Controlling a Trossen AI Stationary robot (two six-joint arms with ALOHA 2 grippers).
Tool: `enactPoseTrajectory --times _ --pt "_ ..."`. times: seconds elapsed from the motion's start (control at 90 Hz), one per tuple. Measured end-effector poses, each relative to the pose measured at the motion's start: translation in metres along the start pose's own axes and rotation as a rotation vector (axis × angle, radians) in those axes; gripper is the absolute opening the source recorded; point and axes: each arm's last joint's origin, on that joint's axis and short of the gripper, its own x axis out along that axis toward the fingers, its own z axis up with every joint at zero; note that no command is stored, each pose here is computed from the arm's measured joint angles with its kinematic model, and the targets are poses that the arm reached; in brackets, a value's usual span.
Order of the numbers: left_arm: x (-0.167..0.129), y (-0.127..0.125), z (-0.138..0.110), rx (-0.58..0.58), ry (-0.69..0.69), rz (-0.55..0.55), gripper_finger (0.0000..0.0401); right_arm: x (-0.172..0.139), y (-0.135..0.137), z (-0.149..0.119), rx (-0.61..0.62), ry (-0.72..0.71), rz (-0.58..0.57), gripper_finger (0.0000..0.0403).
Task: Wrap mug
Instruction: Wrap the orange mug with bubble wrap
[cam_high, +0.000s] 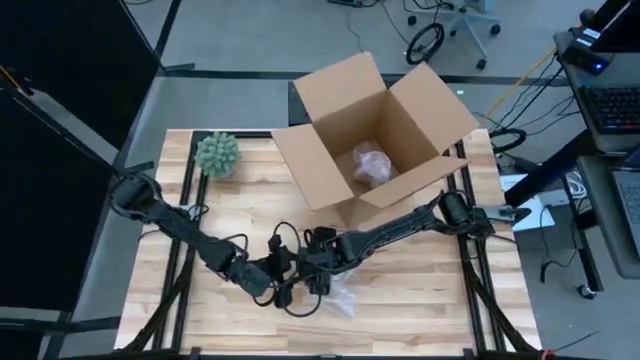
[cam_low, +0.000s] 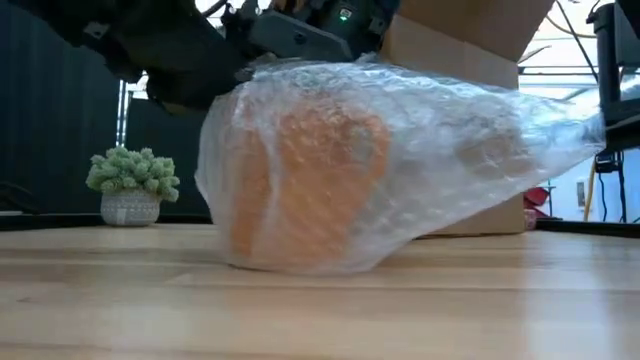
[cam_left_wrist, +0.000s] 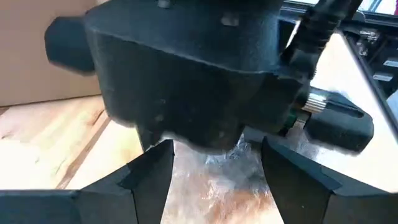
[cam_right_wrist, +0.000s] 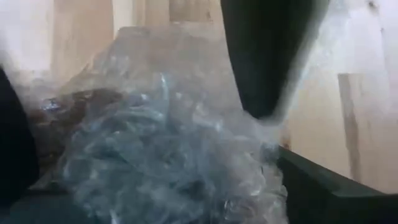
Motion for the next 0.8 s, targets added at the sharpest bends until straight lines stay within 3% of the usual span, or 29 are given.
enactPoseTrajectory --times 0.578,0.8 --pt "0.0 0.0 0.0 0.029 0.009 -0.004 0.0228 -0.091 0.006 0.035 -0.059 0.041 0.047 0.0208" --pt "0.0 0.0 0.0 0.028 0.008 -0.006 0.0228 -0.081 0.038 0.026 -0.116 0.028 0.079 0.0208"
